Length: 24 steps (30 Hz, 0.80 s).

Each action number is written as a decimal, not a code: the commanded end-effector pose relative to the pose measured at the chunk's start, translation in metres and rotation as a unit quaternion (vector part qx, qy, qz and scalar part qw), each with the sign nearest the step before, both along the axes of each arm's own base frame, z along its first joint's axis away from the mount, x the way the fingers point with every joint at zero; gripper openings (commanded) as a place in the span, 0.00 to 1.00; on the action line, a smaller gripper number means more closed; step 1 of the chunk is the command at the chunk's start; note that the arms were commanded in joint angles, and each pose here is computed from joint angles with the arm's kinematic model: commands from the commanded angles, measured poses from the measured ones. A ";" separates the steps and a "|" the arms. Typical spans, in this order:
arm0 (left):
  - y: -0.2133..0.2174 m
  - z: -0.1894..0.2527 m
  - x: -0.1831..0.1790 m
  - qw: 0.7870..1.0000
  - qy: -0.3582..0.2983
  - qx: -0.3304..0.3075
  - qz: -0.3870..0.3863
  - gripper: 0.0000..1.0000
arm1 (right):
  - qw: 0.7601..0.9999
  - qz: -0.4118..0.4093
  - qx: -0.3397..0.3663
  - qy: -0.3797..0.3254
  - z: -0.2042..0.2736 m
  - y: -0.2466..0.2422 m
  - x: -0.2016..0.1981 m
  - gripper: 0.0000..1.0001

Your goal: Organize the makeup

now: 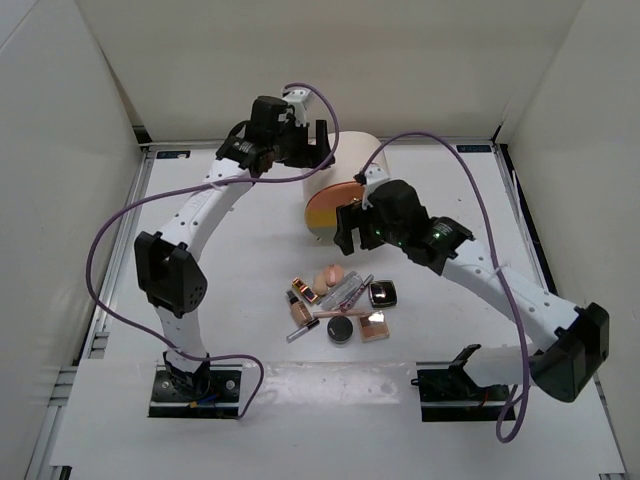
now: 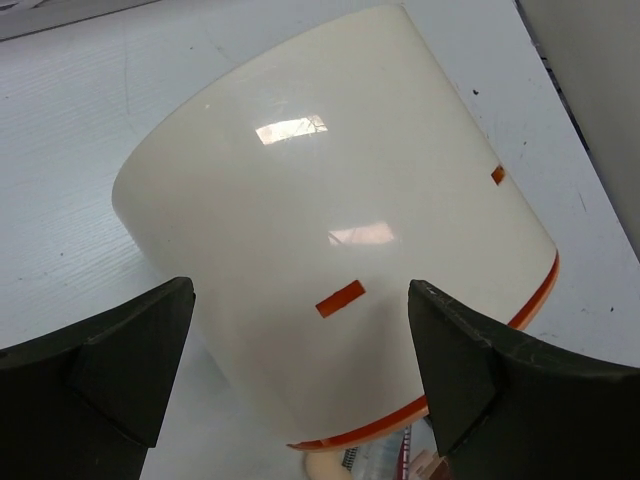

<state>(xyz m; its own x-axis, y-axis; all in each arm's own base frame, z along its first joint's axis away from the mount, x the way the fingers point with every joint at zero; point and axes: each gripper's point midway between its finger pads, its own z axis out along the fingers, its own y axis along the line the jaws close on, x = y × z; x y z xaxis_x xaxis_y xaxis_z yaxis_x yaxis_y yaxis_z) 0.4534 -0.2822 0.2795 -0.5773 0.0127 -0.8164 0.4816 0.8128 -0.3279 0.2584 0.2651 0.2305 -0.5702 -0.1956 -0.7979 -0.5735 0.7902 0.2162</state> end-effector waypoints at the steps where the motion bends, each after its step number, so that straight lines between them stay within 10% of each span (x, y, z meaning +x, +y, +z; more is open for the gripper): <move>1: 0.000 0.009 0.003 1.000 -0.013 0.005 0.003 0.98 | 0.989 -0.124 0.006 -0.086 0.037 -0.015 0.050 0.92; 11: -0.012 -0.016 0.006 1.000 0.009 -0.003 -0.007 0.98 | 0.978 -0.181 -0.014 -0.100 0.026 -0.005 0.106 0.85; 24: -0.029 -0.043 0.003 0.999 0.038 -0.015 -0.024 0.98 | 0.968 -0.235 0.027 -0.084 0.027 -0.026 0.156 0.51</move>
<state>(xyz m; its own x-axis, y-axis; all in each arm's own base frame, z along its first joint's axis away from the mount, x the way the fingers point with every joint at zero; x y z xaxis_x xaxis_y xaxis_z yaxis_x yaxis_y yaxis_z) 0.4647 -0.3031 0.2561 -0.5986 -0.0136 -0.8009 0.4861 0.7885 -0.3767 0.3859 0.2373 0.2177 -0.5368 -0.0091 -0.8437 -0.2029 0.9720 0.1186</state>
